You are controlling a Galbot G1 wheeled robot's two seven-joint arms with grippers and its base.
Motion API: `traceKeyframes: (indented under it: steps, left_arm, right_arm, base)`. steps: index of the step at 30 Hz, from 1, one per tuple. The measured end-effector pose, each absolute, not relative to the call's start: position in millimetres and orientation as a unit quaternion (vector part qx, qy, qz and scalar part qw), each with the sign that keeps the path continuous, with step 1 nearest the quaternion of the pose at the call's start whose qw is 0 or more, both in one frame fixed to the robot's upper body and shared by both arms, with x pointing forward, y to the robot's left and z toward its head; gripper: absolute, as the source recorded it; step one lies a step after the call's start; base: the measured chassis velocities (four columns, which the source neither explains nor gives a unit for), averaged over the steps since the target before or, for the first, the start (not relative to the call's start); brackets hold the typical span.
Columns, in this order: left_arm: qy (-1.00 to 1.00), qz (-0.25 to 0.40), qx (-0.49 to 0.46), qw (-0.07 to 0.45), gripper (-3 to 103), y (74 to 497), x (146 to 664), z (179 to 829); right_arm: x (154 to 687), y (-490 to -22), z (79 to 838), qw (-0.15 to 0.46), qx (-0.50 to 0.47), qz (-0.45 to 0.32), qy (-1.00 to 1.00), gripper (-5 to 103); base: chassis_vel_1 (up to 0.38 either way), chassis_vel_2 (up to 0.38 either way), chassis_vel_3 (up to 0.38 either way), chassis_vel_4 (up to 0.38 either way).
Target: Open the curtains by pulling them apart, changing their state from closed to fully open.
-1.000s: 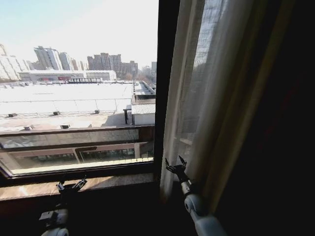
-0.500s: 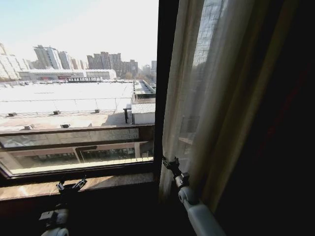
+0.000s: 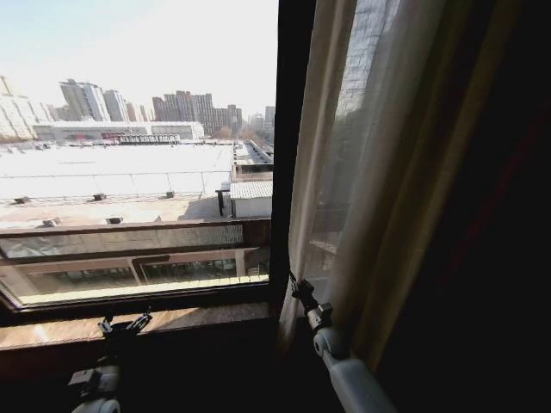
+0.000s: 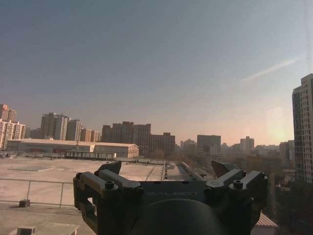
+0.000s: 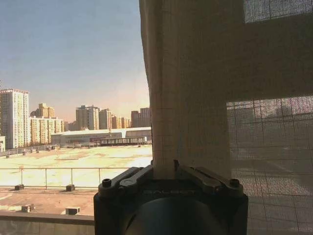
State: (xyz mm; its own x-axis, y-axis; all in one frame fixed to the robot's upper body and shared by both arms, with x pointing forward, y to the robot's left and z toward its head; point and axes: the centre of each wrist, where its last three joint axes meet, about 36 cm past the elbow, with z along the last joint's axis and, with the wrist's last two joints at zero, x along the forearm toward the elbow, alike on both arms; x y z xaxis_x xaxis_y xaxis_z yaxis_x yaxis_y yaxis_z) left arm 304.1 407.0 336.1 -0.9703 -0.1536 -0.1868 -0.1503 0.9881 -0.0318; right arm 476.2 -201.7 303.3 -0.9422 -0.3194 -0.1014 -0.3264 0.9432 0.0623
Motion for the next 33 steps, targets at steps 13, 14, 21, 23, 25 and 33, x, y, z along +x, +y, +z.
traceKeyframes:
  steps: [13, 14, 21, 23, 25, 33]
  left_arm:
    - [0.993, -0.009, -0.077, 0.095, 100, 407.1, 304.1, 336.1]
    - [0.993, -0.009, -0.077, 0.095, 100, 407.0, 304.1, 336.1]
    - [0.993, -0.009, -0.077, 0.095, 100, 407.1, 304.1, 336.1]
    - [0.993, -0.009, -0.077, 0.095, 100, 407.1, 304.1, 336.1]
    - [0.993, -0.009, -0.077, 0.095, 100, 407.0, 304.1, 336.1]
    - [0.993, -0.009, -0.076, 0.095, 100, 407.0, 304.1, 336.1]
  right_arm:
    - [481.9, -206.0, 301.3, 0.036, -0.173, 0.049, 0.983, 0]
    - [482.3, -206.5, 301.6, 0.036, -0.173, 0.049, 0.983, 0]
    - [483.5, -210.1, 300.4, 0.034, -0.171, 0.048, 0.984, 0]
    - [483.6, -210.4, 300.0, 0.033, -0.171, 0.048, 0.983, 0]
    - [484.1, -210.1, 299.3, 0.032, -0.172, 0.049, 0.983, 0]
    - [485.2, -207.9, 296.9, 0.03, -0.174, 0.051, 0.983, 0]
  base:
    - [-0.003, -0.002, 0.004, 0.002]
    - [-0.039, -0.032, 0.051, 0.051]
    - [-0.109, -0.099, 0.126, 0.108]
    - [-0.204, -0.192, 0.182, 0.199]
    - [-0.208, -0.235, 0.213, 0.22]
    - [-0.272, -0.276, 0.287, 0.277]
